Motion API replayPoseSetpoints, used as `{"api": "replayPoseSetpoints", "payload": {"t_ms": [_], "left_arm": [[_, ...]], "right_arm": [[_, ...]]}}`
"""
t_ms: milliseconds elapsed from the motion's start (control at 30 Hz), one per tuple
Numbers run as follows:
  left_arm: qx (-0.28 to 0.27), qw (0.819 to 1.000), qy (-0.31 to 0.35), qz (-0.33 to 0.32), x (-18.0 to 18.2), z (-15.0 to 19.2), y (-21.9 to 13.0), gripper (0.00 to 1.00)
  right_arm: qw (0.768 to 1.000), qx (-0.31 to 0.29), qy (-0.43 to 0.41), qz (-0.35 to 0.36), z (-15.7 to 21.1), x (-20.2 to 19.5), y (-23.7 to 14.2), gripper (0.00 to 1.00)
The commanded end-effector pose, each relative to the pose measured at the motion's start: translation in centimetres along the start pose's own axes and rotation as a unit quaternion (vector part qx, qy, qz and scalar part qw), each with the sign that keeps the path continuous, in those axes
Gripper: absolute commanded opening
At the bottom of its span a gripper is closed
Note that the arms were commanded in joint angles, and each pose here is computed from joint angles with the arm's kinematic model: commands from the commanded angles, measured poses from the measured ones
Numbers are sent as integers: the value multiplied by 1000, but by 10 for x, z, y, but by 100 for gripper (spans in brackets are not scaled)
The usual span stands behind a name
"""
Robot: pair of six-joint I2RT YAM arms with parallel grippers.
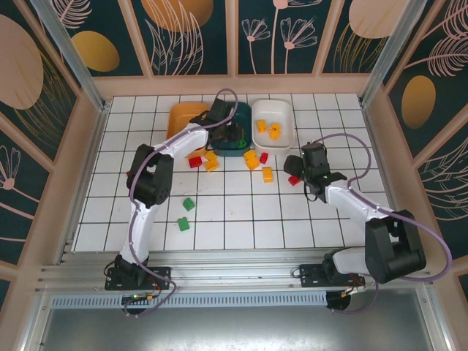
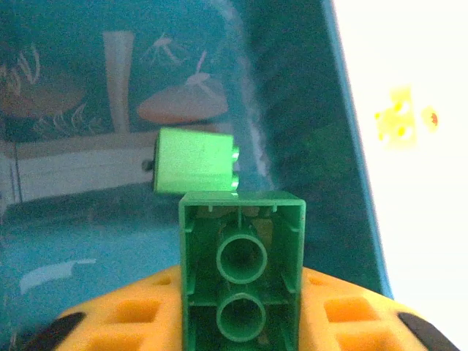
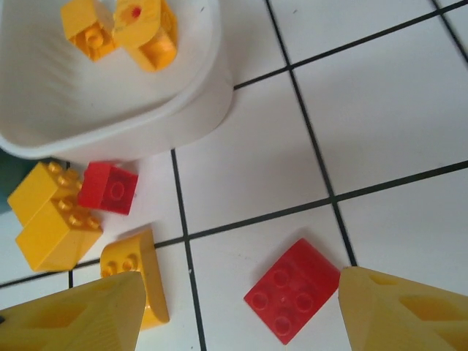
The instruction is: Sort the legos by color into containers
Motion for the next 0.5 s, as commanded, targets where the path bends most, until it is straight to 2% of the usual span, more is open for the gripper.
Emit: {"api": "replayPoseSetpoints", "payload": {"t_ms": [0, 100, 300, 467], "left_arm": [[11, 1000, 6, -7, 0, -6, 1, 54], [6, 1000, 9, -6, -2, -10, -8, 64], [-46, 999, 14, 9, -14, -26, -67, 67], [-90, 995, -12, 46, -10, 10, -124, 70]], "right_arm": [[999, 11, -45, -6, 4, 19, 6, 71], [998, 15, -61, -9, 8, 29, 10, 72], [995, 30, -88, -23, 19, 52, 23, 71], [991, 65, -114, -9, 37, 65, 48, 71]]}}
Point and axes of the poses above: each hand's point on the last joint's axis, 136 mm out from that joint toward the fingers, its own y axis out along the fingers, its own x axis along the line the jaws close on, z = x × y, the point moved 6 cm from there along -y, back along the fingers, and after that the axes turned 5 degrees about y, right-handed, at the moved point
